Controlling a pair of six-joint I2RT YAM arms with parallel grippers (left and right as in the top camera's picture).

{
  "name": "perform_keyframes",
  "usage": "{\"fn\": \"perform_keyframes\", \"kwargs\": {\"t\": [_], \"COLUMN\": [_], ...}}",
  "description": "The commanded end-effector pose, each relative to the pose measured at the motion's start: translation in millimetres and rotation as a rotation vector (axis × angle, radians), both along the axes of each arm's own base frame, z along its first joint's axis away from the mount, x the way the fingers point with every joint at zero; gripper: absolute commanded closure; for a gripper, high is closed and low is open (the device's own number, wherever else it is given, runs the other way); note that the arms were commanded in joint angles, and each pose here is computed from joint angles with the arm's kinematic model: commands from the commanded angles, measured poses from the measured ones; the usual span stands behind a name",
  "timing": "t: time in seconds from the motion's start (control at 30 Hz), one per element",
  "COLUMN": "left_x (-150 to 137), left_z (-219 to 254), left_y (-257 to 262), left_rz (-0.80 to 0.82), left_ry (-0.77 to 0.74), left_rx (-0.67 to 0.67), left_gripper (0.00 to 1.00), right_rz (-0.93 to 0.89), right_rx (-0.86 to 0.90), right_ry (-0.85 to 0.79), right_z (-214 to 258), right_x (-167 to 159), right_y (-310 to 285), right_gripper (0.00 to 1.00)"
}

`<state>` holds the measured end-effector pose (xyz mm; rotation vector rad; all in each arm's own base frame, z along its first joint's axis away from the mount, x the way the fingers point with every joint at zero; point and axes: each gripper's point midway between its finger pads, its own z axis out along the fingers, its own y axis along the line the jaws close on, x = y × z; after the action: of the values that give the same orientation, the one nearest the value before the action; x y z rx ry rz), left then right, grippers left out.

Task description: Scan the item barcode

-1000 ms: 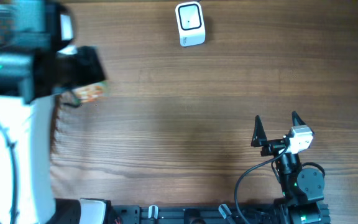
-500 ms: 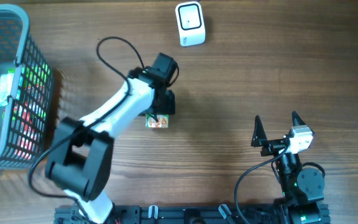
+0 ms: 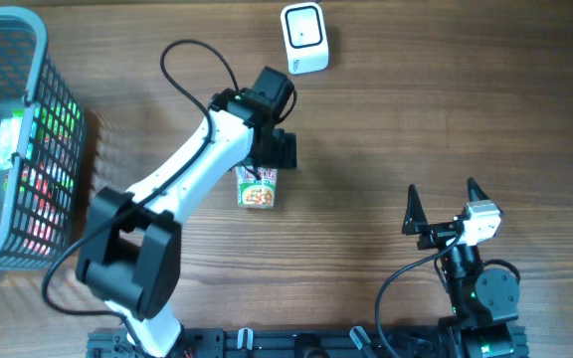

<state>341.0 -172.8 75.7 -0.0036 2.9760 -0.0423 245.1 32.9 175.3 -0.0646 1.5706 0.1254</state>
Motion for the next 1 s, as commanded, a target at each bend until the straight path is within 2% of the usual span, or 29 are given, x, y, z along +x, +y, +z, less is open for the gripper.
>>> {"fn": "perform_keyframes", "kwargs": {"t": [0.0, 0.03, 0.07, 0.1, 0.13, 0.23, 0.4, 0.63, 0.9, 0.97], "left_x": [6.2, 4.6, 2.6, -0.3, -4.3, -14.6, -14.1, -30.9, -39.1, -38.2], "left_z": [58.1, 64.2, 66.2, 65.3, 62.4, 36.2, -11.7, -52.0, -40.7, -35.8], "left_y": [0.3, 8.5, 18.2, 29.5, 41.6, 75.8, 104.5, 69.9, 33.9, 32.6], "left_rz": [-0.057, -0.059, -0.05, -0.024, 0.003, 0.084, 0.215, 0.171, 0.117, 0.124], "left_ry": [-0.116, -0.117, -0.106, -0.082, -0.05, 0.033, 0.04, 0.067, 0.113, 0.104], "left_rx": [-0.061, -0.058, -0.048, -0.037, -0.023, 0.01, -0.03, -0.226, -0.412, -0.423], "left_gripper": [0.0, 0.04, 0.39, 0.85, 0.96, 0.96, 0.96, 0.96, 0.96, 0.96], "right_rz": [0.001, 0.001, 0.001, 0.001, 0.001, 0.001, 0.001, 0.001, 0.001, 0.001], "right_rx": [-0.01, -0.01, -0.009, -0.01, -0.009, -0.01, -0.01, -0.01, -0.01, -0.01], "right_ry": [-0.009, -0.009, -0.009, -0.009, -0.009, -0.009, -0.009, -0.009, -0.009, -0.009], "right_z": [1.5, 1.5, 1.5, 1.5, 1.5, 1.5, 1.5, 1.5, 1.5, 1.5], "right_x": [-0.2, -0.2, -0.2, -0.2, -0.2, -0.2, -0.2, -0.2, -0.2, -0.2], "right_y": [-0.2, -0.2, -0.2, -0.2, -0.2, -0.3, -0.2, -0.3, -0.2, -0.2], "right_gripper": [0.0, 0.0, 0.0, 0.0, 0.0, 0.0, 0.0, 0.0, 0.0, 0.0]}}
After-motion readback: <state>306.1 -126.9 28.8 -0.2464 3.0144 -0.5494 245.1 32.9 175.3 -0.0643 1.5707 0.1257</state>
